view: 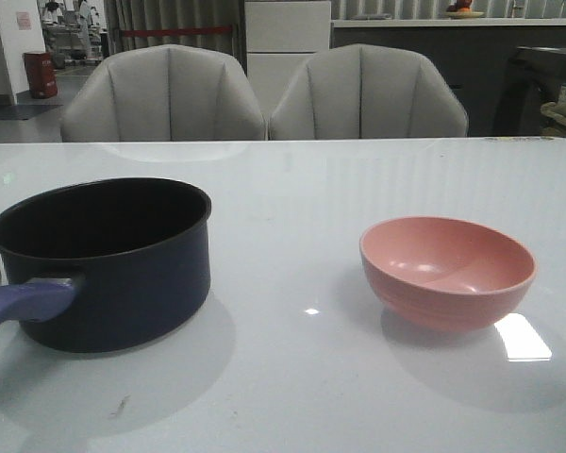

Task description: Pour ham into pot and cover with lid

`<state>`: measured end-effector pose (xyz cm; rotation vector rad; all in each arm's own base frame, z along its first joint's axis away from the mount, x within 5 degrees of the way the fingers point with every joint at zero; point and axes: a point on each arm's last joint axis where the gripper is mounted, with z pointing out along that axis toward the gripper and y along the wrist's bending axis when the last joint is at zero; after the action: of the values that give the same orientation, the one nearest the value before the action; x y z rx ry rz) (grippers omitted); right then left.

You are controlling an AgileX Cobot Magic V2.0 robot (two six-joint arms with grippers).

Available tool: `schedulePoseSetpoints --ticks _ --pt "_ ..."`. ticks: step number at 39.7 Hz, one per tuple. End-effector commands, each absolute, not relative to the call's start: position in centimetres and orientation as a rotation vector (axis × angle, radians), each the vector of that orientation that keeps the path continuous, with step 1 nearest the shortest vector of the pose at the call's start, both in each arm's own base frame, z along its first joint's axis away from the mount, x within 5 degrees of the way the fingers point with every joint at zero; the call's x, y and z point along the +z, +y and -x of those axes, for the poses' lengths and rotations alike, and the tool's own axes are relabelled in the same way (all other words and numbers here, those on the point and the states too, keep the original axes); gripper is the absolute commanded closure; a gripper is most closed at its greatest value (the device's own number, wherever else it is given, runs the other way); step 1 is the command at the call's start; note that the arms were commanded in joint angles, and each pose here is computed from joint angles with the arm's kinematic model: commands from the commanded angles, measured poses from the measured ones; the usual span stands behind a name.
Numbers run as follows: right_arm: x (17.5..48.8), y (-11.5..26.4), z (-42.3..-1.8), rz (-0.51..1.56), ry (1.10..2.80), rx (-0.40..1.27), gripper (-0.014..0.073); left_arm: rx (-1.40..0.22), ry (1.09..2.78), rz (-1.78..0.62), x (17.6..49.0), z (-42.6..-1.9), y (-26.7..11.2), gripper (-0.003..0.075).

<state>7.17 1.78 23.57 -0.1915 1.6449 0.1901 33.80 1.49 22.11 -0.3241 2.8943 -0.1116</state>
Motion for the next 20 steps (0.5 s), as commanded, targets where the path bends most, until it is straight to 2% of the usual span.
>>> schedulePoseSetpoints --ticks 1,11,15,20 --pt "25.2 1.7 -7.3 0.179 1.543 0.179 0.0446 -0.114 2.862 0.364 23.4 -34.3 1.8 0.0043" --pt "25.2 1.7 -7.3 0.179 1.543 0.179 0.0446 -0.105 2.952 0.397 21.1 -34.7 2.4 0.0060" --pt "25.2 1.7 -7.3 0.179 1.543 0.179 0.0446 -0.104 2.973 0.404 20.5 -34.8 2.4 0.0127" --pt "25.2 1.7 -7.3 0.179 1.543 0.179 0.0446 -0.104 2.983 0.406 20.1 -34.9 2.5 0.0277"
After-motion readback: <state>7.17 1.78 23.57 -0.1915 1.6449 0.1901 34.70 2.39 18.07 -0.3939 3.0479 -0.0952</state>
